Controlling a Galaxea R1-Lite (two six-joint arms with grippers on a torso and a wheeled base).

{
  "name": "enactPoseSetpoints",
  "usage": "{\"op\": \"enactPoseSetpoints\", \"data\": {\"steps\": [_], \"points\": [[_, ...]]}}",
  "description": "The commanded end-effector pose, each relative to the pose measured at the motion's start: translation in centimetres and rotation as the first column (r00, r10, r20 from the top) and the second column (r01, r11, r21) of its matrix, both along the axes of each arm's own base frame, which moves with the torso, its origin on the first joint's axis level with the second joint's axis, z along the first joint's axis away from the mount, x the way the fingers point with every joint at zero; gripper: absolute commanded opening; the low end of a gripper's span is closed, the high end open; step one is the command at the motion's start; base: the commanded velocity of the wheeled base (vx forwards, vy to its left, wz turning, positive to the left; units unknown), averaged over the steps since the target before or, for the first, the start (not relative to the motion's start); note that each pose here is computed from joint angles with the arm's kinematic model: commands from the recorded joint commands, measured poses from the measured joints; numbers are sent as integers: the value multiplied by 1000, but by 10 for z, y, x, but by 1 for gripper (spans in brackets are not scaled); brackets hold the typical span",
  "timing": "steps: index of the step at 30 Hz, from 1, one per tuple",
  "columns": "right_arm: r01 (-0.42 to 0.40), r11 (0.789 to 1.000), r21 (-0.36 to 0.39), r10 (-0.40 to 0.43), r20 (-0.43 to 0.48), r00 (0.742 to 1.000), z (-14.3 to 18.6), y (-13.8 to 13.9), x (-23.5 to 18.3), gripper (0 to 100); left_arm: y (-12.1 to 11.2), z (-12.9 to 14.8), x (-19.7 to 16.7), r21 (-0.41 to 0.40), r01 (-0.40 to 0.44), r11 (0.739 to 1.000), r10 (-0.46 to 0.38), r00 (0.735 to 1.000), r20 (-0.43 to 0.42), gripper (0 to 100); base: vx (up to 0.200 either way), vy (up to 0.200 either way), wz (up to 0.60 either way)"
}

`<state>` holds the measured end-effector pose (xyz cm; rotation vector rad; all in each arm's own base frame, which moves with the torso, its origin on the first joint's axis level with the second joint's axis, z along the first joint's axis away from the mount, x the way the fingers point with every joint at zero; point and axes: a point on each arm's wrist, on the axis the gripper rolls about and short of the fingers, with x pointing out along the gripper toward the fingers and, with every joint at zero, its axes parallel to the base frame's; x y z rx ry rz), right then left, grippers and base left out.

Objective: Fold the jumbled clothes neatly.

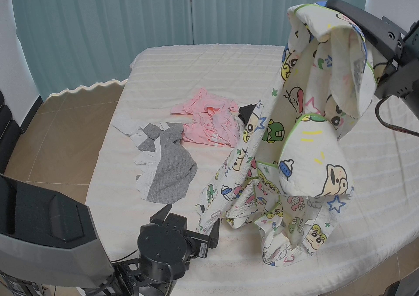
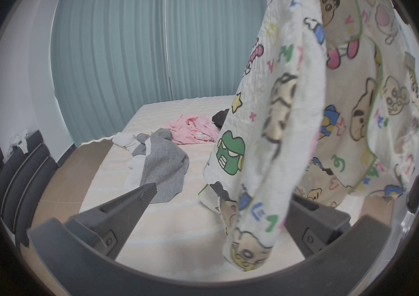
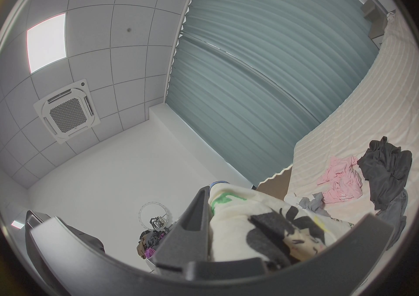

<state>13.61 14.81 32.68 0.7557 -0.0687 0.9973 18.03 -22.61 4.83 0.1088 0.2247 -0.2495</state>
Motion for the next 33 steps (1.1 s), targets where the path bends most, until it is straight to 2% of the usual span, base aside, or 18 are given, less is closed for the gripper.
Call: {"op": "enactPoseSetpoints", "data": {"steps": [1,4,10,18,25,26,33], "points": [[2,1000,-3,-2,-3,1000,-1,0,1,0,0,6,1,-68,99,993,-98,995,20,100,0,0,0],[2,1000,-2,-2,-2,1000,-1,0,1,0,-1,4,4,-91,181,979,-181,983,14,100,0,0,0],[1,1000,-6,-1,-4,1000,-2,1,2,0,-3,-8,19,-108,269,957,-272,962,-20,100,0,0,0],[1,1000,-6,-1,-4,1000,-2,1,2,0,-19,-9,29,-137,295,946,-296,955,11,100,0,0,0],[1,1000,-5,-1,-3,1000,-1,1,2,0,-22,-17,21,-125,314,941,-318,948,-18,100,0,0,0],[4,1000,-4,-4,-4,1000,-1,1,2,0,-23,-18,21,-125,315,941,-319,947,-20,0,0,0,0],[6,1000,1,-6,-1,1000,0,-2,1,0,-23,-23,21,-154,302,941,-312,949,-47,0,0,0,0]]}}
